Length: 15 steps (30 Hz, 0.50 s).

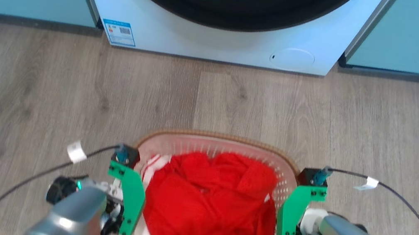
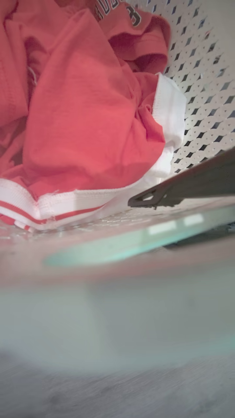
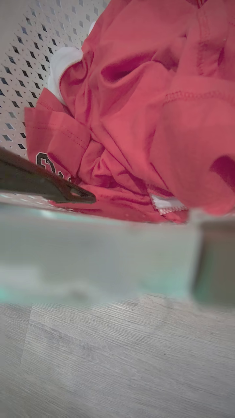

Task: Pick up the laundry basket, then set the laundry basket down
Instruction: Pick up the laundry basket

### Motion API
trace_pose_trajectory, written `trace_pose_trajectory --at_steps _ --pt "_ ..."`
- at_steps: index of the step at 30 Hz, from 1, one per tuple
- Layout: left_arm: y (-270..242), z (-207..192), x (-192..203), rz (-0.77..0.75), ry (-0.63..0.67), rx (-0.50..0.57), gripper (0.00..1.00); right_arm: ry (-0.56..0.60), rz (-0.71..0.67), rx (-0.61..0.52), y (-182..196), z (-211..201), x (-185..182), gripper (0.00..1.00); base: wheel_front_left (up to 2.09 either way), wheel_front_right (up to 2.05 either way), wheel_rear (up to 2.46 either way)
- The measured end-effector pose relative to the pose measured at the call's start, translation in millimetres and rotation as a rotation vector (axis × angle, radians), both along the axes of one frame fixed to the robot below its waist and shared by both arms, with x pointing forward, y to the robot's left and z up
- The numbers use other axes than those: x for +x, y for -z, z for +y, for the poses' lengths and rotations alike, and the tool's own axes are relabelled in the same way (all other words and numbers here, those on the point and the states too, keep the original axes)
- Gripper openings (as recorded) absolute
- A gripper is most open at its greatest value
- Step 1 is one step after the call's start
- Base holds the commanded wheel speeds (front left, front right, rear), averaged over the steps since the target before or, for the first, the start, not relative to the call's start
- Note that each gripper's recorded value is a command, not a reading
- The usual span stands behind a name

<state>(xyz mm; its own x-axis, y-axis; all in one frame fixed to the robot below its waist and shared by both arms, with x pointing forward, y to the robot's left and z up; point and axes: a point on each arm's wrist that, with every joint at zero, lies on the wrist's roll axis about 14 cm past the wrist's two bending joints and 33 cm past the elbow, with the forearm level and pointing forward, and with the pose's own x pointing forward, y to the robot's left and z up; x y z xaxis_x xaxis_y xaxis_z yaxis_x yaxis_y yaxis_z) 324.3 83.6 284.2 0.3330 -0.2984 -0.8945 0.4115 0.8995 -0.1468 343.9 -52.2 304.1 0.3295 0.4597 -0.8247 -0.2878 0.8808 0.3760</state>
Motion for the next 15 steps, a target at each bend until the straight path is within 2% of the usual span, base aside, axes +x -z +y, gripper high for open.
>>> trace_pose_trajectory --at_steps 7,15 --pt "3 -2 -25 0.092 0.039 0.023 0.00 -0.026 0.090 -0.028 4 -4 -23 0.00 0.00 0.00 0.00" --pt "0 -1 -30 0.176 0.085 0.048 0.00 -0.047 0.155 -0.031 4 -2 -30 0.00 0.00 0.00 0.00"
